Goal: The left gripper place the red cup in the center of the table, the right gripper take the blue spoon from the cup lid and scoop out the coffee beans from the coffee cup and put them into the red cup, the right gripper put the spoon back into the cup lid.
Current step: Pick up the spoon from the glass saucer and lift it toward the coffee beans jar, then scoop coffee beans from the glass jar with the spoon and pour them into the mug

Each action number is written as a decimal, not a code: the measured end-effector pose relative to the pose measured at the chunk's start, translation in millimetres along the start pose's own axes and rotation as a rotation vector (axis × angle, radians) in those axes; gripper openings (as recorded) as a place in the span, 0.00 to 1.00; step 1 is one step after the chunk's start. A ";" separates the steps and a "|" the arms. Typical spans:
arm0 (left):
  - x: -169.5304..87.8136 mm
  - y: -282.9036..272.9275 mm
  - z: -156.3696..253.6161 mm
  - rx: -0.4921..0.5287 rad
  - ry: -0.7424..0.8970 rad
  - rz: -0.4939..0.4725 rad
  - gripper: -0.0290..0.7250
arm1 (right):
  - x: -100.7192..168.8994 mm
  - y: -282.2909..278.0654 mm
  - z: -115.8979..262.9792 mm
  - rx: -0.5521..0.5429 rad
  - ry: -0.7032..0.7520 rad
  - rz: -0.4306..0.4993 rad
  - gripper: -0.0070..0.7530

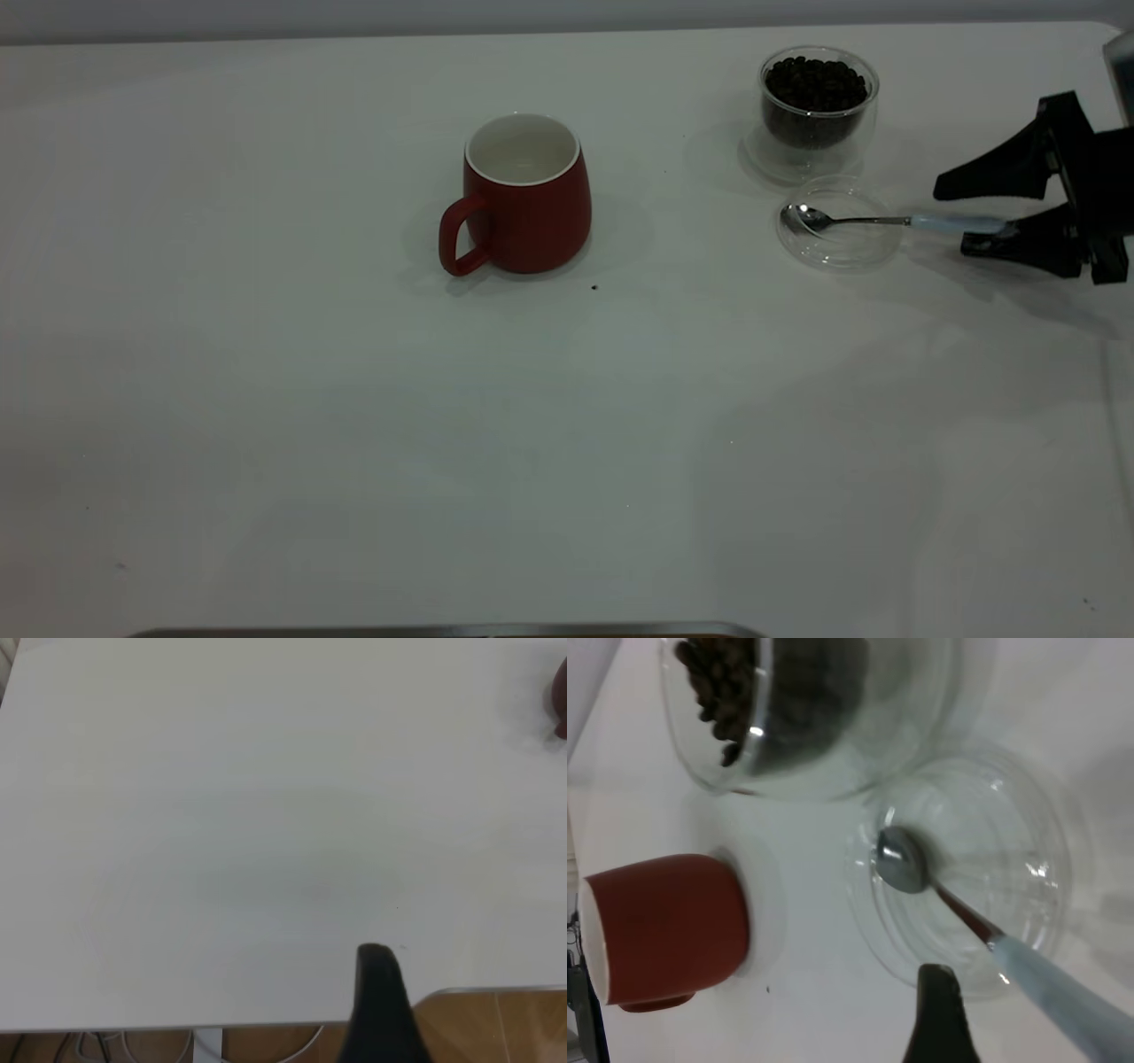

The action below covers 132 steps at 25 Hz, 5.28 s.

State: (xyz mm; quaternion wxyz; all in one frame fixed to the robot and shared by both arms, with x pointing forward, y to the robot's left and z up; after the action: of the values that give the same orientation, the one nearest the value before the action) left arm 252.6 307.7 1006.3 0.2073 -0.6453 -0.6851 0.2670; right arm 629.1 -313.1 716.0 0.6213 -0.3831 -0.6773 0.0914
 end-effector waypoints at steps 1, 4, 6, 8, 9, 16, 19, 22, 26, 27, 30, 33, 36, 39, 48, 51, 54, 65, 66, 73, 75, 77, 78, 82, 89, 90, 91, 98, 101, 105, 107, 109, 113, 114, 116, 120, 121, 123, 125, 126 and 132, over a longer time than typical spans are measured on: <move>0.0 0.0 0.0 0.000 0.000 0.000 0.82 | -0.5 0.3 0.4 0.001 0.001 0.000 0.79; 0.0 0.0 0.0 0.000 0.000 0.000 0.82 | -0.5 0.4 0.0 -0.003 0.004 0.000 0.79; 0.0 0.0 0.0 0.000 0.000 0.000 0.82 | -0.4 0.4 -0.4 -0.006 0.006 -0.001 0.79; 0.0 0.0 0.0 0.000 0.000 0.000 0.82 | -0.3 0.4 -0.3 -0.005 0.005 -0.002 0.79; 0.0 0.0 0.0 0.000 0.000 0.000 0.82 | 0.1 0.4 -0.3 -0.005 0.005 -0.005 0.79; 0.0 0.0 0.0 0.000 0.000 0.000 0.82 | 1.0 0.4 1.7 0.010 -0.006 -0.012 0.71; 0.0 0.0 0.0 0.000 0.000 0.000 0.82 | 0.7 0.3 4.5 0.032 -0.023 -0.009 0.62; 0.0 0.0 0.0 0.000 0.000 0.000 0.82 | 0.6 0.3 5.5 0.039 -0.029 -0.008 0.52; 0.0 0.0 0.0 0.000 0.000 0.000 0.82 | 0.6 0.3 5.5 0.039 -0.029 -0.008 0.40; 0.0 0.0 0.0 0.000 0.000 0.000 0.82 | 0.6 0.3 5.5 0.039 -0.029 -0.008 0.37; 0.0 0.0 0.0 0.000 0.000 0.000 0.82 | 0.6 0.3 5.5 0.039 -0.029 -0.008 0.29; 0.0 0.0 0.0 0.000 0.000 0.000 0.82 | 2.8 0.3 5.7 0.040 -0.028 -0.025 0.21; 0.0 0.0 0.0 0.000 -0.002 0.000 0.82 | 6.4 -0.1 6.0 0.044 -0.029 -0.051 0.16; 0.0 0.0 0.0 0.000 -0.007 0.000 0.82 | 8.5 -1.8 5.2 0.049 -0.044 -0.050 0.16; 0.0 0.0 0.0 0.000 -0.007 0.000 0.82 | 36.6 -30.4 1.6 0.179 -0.179 -0.002 0.16; 0.0 0.0 0.0 0.000 -0.007 0.000 0.82 | 59.9 -49.1 -8.0 0.182 -0.236 0.002 0.16; 0.0 0.0 0.0 0.000 -0.006 0.000 0.82 | 89.3 -69.4 -23.9 0.140 -0.296 -0.011 0.16; 0.0 0.0 0.0 0.000 -0.004 0.000 0.82 | 136.8 -85.0 -132.7 0.064 -0.360 0.014 0.16; 0.0 0.0 0.0 0.000 -0.004 0.000 0.82 | 135.0 -81.7 -137.0 0.079 -0.363 0.026 0.16; 0.0 0.0 0.0 0.000 -0.004 0.000 0.82 | 126.9 -52.1 -138.8 0.166 -0.367 0.059 0.16; 0.0 0.0 0.0 0.000 -0.004 0.000 0.82 | 123.2 -46.4 -136.1 0.181 -0.360 0.058 0.16; 0.0 0.0 0.0 0.000 -0.004 0.000 0.82 | 117.6 -39.9 -133.2 0.196 -0.348 0.058 0.16; 0.0 0.0 0.0 0.000 -0.004 0.000 0.82 | 114.9 -37.3 -132.1 0.202 -0.342 0.059 0.16; 0.0 0.0 0.0 0.000 -0.004 0.000 0.82 | 107.3 -28.8 -127.5 0.225 -0.333 0.063 0.16; 0.0 0.0 0.0 0.000 -0.004 0.000 0.82 | 89.7 -15.4 -119.2 0.259 -0.296 0.057 0.16; 0.0 0.0 0.0 0.000 -0.004 0.000 0.82 | 87.1 -13.5 -118.0 0.264 -0.291 0.057 0.16; 0.0 0.0 0.0 0.000 -0.004 0.000 0.82 | 85.0 -11.8 -116.9 0.267 -0.286 0.056 0.16; 0.0 0.0 0.0 0.000 -0.004 0.000 0.82 | 85.2 -10.9 -117.2 0.262 -0.279 0.049 0.16; 0.0 0.0 0.0 0.000 -0.004 0.000 0.82 | 85.9 -10.8 -117.6 0.258 -0.276 0.045 0.16; 0.0 0.0 0.0 0.000 -0.004 0.000 0.82 | 88.2 -10.3 -118.9 0.245 -0.270 0.029 0.16; 0.0 0.0 0.0 0.000 -0.004 0.000 0.82 | 88.3 -10.3 -119.0 0.245 -0.270 0.028 0.16; 0.0 0.0 0.0 0.000 -0.004 0.000 0.82 | 88.3 -10.3 -119.0 0.244 -0.270 0.028 0.16; 0.0 0.0 0.0 0.000 -0.004 0.000 0.82 | 85.6 -13.5 -120.8 0.235 -0.263 0.029 0.16; 0.0 0.0 0.0 0.000 -0.004 0.000 0.82 | 84.7 -14.9 -121.7 0.230 -0.259 0.027 0.16; 0.0 0.0 0.0 0.000 -0.004 0.000 0.82 | 81.3 -18.9 -123.8 0.220 -0.246 0.028 0.16; 0.0 0.0 0.0 0.000 -0.004 0.000 0.82 | 77.3 -23.5 -125.9 0.210 -0.236 0.030 0.16; 0.0 0.0 0.0 0.000 -0.004 0.000 0.82 | 77.0 -23.9 -126.0 0.209 -0.236 0.031 0.16; 0.0 0.0 0.0 0.000 -0.004 0.000 0.82 | 77.1 -23.9 -126.1 0.208 -0.235 0.030 0.16; 0.0 0.0 0.0 0.000 -0.004 0.000 0.82 | 77.8 -23.8 -126.5 0.205 -0.232 0.025 0.16; 0.0 0.0 0.0 0.000 -0.004 0.000 0.82 | 78.3 -23.7 -126.8 0.202 -0.230 0.022 0.16; 0.0 0.0 0.0 0.000 -0.004 0.000 0.82 | 79.6 -23.7 -127.8 0.193 -0.221 0.012 0.16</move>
State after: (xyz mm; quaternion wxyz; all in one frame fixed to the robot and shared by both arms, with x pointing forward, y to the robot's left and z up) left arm 252.6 307.7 1006.3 0.2058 -0.6448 -0.6855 0.2683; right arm 741.1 -324.1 818.7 0.5764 -0.3130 -0.7275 0.2014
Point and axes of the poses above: a point on each arm's last joint axis where the gripper is mounted, y pointing out along that axis toward the gripper, x along the wrist's bending axis when the last joint is at zero, z = x × y, the point moved 4 cm from there along y, pointing out along that axis toward the gripper, and after that the axes turned 7 degrees about -y, right-handed, at the moved point
